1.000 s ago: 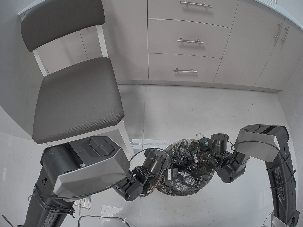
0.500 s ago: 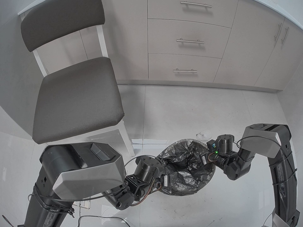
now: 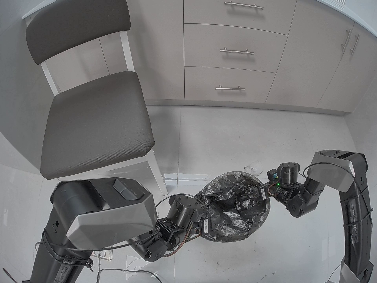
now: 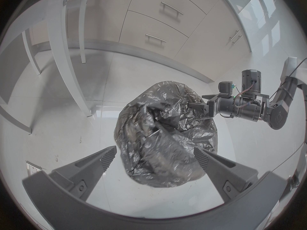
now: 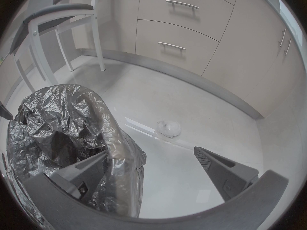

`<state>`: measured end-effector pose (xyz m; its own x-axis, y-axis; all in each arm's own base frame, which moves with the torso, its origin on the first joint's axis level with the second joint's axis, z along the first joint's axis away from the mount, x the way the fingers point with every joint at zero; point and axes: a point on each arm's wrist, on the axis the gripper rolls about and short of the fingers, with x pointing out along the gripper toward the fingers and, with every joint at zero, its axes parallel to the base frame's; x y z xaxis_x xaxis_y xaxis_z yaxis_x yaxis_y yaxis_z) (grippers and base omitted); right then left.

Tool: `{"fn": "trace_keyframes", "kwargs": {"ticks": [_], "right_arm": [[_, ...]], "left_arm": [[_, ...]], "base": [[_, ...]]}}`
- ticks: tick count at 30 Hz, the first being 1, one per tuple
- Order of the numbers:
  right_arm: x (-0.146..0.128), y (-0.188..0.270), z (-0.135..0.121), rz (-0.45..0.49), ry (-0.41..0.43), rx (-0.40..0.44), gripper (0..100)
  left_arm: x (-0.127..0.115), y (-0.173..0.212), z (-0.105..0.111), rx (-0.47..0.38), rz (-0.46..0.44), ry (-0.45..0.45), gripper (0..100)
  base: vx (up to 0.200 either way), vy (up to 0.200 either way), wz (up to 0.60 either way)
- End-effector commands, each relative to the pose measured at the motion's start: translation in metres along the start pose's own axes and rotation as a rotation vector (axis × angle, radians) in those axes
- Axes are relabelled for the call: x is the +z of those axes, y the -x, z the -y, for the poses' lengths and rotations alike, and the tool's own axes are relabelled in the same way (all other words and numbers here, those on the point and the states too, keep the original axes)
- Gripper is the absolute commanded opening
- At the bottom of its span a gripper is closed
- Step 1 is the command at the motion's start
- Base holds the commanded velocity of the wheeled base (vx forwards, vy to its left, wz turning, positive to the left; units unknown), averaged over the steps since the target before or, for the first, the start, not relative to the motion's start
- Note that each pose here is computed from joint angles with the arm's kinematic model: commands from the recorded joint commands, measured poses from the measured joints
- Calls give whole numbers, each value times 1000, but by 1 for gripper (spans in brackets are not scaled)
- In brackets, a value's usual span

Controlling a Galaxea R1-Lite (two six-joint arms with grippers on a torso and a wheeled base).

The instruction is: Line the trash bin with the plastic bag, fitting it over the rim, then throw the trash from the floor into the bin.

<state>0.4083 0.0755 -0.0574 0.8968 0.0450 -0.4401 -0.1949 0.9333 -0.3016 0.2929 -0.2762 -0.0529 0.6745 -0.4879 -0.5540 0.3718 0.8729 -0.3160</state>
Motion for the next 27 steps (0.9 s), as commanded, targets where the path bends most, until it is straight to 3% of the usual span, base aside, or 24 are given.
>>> {"fn": "trace_keyframes", "kwargs": {"ticks": [1, 8, 13, 18, 27], "right_arm": [[-4, -3, 3, -5, -3, -9, 100], [12, 9, 1, 32, -2, 3, 100], [39, 45, -40, 110, 21, 108, 100], [48, 66, -75, 190, 46, 179, 100], [44, 55, -91, 127, 82, 216, 100]], "left_arm": [[0, 0, 0, 1, 0, 1, 100], [-1, -1, 0, 1, -2, -1, 100], [-1, -1, 0, 1, 0, 0, 100], [-1, -1, 0, -1, -1, 0, 100], [-1, -1, 0, 0, -2, -1, 100]], "base": [[0, 0, 0], [0, 0, 0], [0, 0, 0], [0, 0, 0], [0, 0, 0]]}}
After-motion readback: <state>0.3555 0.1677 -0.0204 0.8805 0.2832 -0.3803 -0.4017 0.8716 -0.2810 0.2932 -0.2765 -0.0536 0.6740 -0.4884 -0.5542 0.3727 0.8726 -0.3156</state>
